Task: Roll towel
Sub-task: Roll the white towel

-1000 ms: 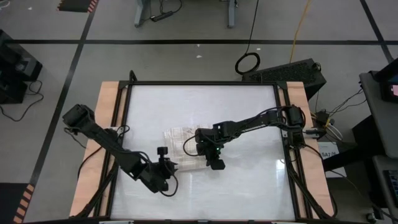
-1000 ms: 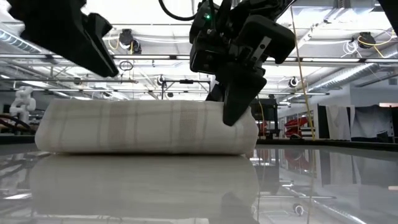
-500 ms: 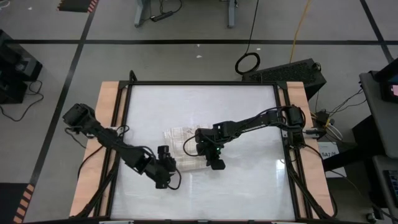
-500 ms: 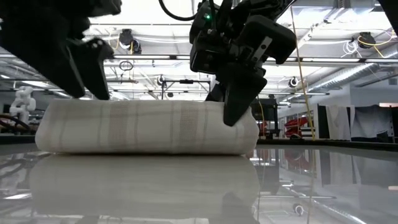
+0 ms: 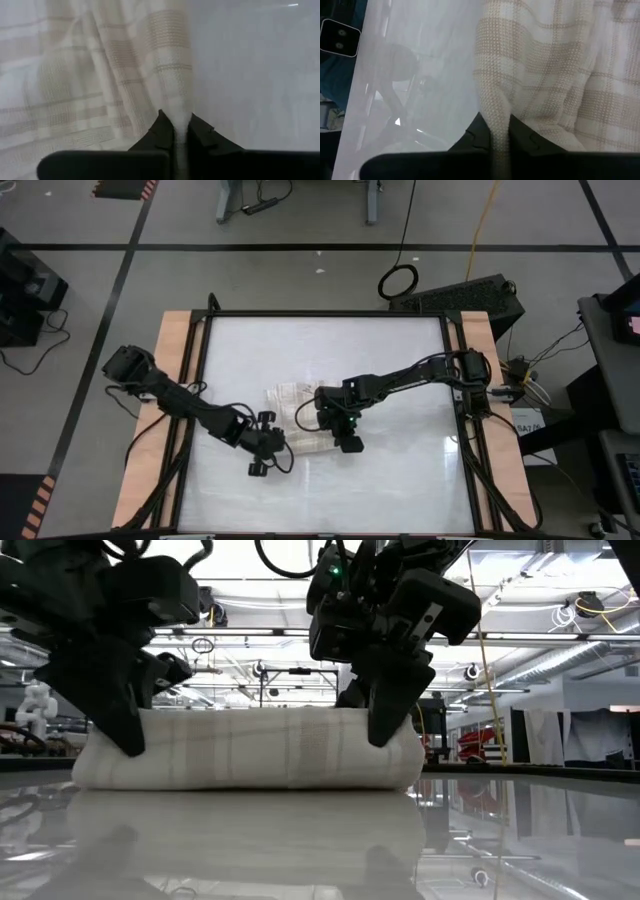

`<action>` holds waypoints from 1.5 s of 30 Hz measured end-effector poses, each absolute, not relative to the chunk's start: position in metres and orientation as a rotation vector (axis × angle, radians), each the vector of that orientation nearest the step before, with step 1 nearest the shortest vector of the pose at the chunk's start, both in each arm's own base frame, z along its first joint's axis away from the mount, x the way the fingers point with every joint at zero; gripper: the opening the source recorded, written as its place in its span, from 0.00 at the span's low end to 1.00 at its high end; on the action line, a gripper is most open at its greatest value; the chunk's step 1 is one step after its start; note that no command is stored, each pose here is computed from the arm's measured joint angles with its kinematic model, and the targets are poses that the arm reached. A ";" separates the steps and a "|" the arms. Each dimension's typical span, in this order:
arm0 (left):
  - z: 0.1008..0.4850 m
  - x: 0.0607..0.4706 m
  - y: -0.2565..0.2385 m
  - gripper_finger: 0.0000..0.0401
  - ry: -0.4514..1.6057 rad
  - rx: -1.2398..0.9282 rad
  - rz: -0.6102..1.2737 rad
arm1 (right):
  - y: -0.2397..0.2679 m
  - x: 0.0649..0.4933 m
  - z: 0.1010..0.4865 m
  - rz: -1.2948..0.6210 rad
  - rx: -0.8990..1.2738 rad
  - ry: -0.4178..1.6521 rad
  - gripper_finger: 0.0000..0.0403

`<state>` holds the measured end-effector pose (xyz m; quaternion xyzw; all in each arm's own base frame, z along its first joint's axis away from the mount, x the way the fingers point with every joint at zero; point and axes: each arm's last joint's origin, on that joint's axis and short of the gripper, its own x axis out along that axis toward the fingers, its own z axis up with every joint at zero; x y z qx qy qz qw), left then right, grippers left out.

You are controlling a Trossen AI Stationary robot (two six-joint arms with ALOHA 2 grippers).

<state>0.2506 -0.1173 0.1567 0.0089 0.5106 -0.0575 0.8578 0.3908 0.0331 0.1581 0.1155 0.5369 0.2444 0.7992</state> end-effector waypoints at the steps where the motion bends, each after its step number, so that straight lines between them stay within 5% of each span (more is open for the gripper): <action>1: 0.156 0.251 -0.116 0.05 1.075 0.012 -0.119 | 0.033 0.391 0.158 0.525 0.246 1.152 0.06; 7: 0.157 0.255 -0.110 0.04 1.099 -0.043 -0.192 | 0.037 0.387 0.161 0.460 0.123 1.170 0.23; 17: 0.158 0.266 -0.087 0.04 1.088 -0.115 -0.268 | 0.042 0.363 0.227 0.231 -0.110 1.061 0.55; 22: 0.159 0.271 -0.077 0.04 1.066 -0.141 -0.235 | 0.078 0.355 0.239 0.186 -0.157 1.006 0.57; 29: 0.159 0.271 -0.077 0.04 1.064 -0.160 -0.221 | 0.116 0.337 0.190 0.095 -0.317 1.032 0.57; 45: 0.160 0.272 -0.077 0.03 1.053 -0.154 -0.213 | 0.081 0.321 0.141 0.028 -0.363 1.047 0.50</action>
